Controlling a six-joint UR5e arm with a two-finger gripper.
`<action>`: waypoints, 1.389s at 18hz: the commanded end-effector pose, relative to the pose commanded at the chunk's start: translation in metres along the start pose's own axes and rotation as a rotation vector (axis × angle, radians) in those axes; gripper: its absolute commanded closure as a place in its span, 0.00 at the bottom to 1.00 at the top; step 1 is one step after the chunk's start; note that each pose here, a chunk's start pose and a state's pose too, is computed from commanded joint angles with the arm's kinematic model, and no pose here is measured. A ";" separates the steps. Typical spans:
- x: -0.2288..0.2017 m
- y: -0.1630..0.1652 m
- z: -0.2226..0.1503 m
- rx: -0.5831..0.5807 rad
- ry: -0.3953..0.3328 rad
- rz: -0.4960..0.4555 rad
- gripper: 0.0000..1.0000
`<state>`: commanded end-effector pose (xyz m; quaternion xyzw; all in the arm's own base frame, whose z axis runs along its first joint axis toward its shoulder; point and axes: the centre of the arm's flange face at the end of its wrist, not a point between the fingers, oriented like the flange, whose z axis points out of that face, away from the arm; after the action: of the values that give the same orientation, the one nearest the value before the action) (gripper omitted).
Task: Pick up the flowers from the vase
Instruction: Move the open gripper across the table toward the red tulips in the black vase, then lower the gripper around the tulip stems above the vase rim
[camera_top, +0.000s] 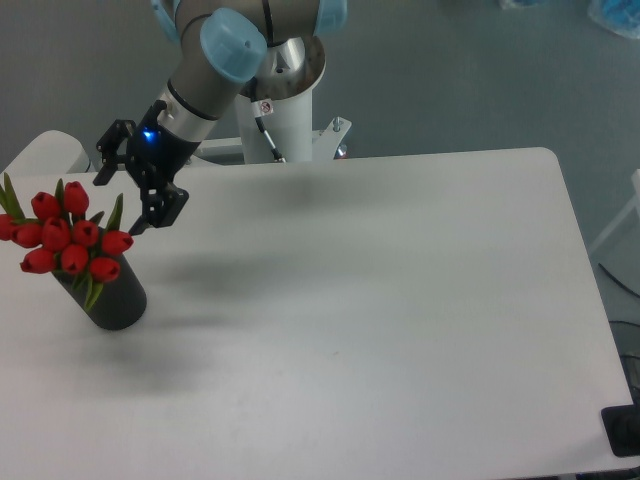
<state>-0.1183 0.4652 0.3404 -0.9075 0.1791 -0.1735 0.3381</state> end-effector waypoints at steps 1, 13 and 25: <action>-0.001 0.000 0.001 -0.001 0.002 -0.002 0.02; -0.012 -0.022 0.008 0.001 0.012 -0.045 0.00; -0.003 -0.032 0.028 0.008 0.034 0.014 0.00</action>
<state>-0.1020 0.5048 0.3417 -0.9018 0.1906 -0.1873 0.3396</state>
